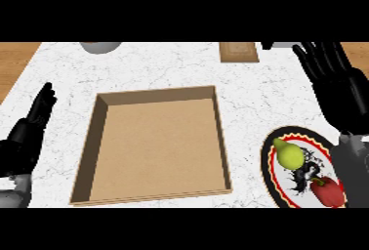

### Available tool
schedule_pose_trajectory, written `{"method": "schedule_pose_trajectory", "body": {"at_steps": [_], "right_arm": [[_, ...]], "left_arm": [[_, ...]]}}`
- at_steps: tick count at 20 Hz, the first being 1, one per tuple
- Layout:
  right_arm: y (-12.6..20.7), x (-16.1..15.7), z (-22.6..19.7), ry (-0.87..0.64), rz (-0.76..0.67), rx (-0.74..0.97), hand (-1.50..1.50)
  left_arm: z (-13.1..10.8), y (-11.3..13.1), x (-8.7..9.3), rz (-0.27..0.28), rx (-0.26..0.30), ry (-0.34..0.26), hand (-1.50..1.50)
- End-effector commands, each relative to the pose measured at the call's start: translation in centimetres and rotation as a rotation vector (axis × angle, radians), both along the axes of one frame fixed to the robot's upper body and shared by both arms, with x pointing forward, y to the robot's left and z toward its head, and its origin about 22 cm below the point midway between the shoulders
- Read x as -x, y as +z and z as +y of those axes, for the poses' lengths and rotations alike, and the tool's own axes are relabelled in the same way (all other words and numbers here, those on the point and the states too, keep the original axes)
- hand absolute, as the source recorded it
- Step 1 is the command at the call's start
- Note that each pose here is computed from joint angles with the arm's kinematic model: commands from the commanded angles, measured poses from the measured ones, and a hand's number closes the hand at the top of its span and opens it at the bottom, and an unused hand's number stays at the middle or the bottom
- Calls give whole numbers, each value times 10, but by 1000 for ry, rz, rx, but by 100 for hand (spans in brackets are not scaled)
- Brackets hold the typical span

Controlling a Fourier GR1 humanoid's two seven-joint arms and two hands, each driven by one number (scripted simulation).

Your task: Pick the pear from the plate and place it in the cardboard box

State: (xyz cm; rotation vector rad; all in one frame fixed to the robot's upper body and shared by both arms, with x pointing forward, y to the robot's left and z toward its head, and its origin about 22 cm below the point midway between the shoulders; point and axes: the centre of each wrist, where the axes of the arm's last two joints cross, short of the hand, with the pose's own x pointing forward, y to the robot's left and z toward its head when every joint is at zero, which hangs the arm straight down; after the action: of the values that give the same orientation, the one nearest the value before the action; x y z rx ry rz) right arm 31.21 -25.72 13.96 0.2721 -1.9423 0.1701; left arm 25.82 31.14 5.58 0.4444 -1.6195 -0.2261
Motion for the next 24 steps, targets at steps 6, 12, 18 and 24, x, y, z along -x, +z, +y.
{"method": "schedule_pose_trajectory", "body": {"at_steps": [6, 12, 18, 24], "right_arm": [[-83, 2, -38, 429, 482, 168, -150], [-95, 24, -92, 549, 349, 438, -150], [-105, 6, -126, 654, 256, 326, -150], [-44, -19, -115, 681, 138, 751, -150]], "left_arm": [[40, -15, 9, 87, -148, 164, 0], [41, -26, 8, 164, -99, 179, 0], [22, -33, -6, 173, -110, 144, 0], [27, -30, -12, 151, -118, 135, 0]]}}
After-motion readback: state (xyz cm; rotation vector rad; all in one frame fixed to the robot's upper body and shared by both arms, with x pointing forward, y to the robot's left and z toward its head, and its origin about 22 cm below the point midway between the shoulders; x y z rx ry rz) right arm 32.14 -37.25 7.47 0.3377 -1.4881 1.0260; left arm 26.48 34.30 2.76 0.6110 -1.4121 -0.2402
